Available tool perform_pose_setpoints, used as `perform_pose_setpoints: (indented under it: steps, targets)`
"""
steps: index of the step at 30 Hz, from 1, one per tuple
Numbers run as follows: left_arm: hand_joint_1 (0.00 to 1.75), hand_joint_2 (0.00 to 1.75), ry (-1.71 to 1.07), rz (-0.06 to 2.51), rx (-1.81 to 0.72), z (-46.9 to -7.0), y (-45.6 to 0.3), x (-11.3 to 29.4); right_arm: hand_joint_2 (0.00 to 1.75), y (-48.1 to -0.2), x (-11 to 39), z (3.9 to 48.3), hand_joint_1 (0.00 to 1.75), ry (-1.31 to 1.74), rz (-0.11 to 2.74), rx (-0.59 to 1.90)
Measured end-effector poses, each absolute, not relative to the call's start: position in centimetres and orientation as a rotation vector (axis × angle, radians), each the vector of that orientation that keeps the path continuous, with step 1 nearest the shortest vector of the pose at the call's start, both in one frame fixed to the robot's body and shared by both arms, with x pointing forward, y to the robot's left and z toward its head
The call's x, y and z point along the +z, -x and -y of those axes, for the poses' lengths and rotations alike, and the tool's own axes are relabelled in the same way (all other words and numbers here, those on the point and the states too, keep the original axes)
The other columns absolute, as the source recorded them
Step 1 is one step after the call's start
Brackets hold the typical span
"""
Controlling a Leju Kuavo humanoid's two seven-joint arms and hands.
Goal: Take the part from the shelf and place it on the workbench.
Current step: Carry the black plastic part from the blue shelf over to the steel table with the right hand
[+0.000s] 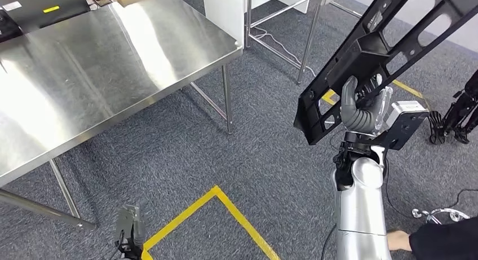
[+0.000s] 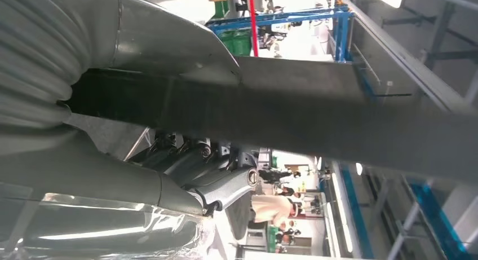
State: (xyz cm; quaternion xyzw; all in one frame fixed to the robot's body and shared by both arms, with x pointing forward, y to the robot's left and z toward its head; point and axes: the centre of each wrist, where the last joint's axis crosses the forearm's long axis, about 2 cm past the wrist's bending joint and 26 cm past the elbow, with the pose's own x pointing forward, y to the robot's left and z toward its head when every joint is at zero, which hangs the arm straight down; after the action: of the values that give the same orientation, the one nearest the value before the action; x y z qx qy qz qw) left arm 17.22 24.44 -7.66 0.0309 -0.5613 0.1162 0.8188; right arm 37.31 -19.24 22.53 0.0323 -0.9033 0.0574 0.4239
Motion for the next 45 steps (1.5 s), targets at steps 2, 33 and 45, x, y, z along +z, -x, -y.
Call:
perform_pose_setpoints:
  steps: [2, 33, 45]
  targets:
    - [0.0, 0.0, -0.058, 1.191, 0.256, -24.3, -17.0, -7.7, 1.75, -37.3, 22.4, 19.3, 1.75, -0.079, 2.256, 0.146]
    - [0.0, 0.0, -0.049, 1.192, 0.266, -24.2, -17.0, -7.7, 1.75, -36.3, 21.6, 21.1, 1.75, -0.031, 2.251, 0.166]
    - [0.0, 0.0, -0.058, 1.181, 0.289, -24.1, -16.9, -7.8, 1.75, -36.4, 21.9, 21.2, 1.75, 0.023, 2.268, 0.181]
